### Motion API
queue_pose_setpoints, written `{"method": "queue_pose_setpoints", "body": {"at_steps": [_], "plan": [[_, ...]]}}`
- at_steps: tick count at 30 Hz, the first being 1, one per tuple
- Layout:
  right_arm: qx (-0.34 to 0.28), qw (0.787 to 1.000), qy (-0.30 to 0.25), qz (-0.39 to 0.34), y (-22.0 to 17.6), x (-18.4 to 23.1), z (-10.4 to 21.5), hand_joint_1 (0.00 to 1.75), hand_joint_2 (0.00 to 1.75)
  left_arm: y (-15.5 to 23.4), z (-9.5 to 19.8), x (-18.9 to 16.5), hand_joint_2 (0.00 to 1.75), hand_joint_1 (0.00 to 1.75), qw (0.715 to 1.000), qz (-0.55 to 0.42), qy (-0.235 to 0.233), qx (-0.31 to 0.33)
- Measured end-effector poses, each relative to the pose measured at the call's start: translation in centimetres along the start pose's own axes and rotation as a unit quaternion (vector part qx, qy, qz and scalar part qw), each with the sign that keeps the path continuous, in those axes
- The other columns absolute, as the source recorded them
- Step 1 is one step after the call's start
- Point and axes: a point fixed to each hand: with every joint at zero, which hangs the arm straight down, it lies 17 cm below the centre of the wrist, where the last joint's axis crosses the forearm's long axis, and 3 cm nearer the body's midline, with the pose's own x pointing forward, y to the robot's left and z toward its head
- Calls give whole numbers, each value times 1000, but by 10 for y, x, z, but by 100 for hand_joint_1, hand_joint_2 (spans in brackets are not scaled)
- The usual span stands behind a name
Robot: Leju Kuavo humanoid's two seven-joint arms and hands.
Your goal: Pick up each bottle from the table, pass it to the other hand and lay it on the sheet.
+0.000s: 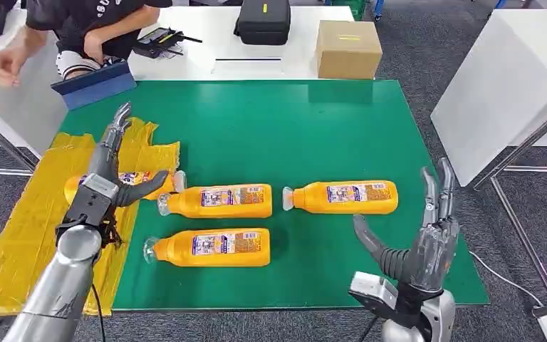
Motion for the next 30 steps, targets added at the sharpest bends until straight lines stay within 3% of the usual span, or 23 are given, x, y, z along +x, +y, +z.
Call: {"method": "queue_pose_setpoints", "body": {"at_steps": [6, 12, 14, 17, 24, 30], "plan": [[87, 992, 24, 82, 24, -24, 4, 0, 175, -6, 12, 19, 175, 0, 999, 44, -14, 3], [232, 956, 85, 160, 55, -83, 28, 0, 175, -20, 23, 21, 175, 0, 997, 71, -9, -4], [251, 948, 92, 174, 56, -95, 34, 0, 175, -24, 25, 21, 175, 0, 997, 76, -7, -6], [267, 940, 99, 187, 58, -107, 35, 0, 175, -27, 27, 21, 175, 0, 997, 82, -6, -7], [382, 895, 129, 191, 83, -155, 72, 0, 175, -42, 34, 29, 175, 0, 995, 101, -10, -23], [432, 873, 130, 186, 103, -193, 75, 0, 175, -50, 33, 37, 175, 0, 994, 107, -12, -31]]}}
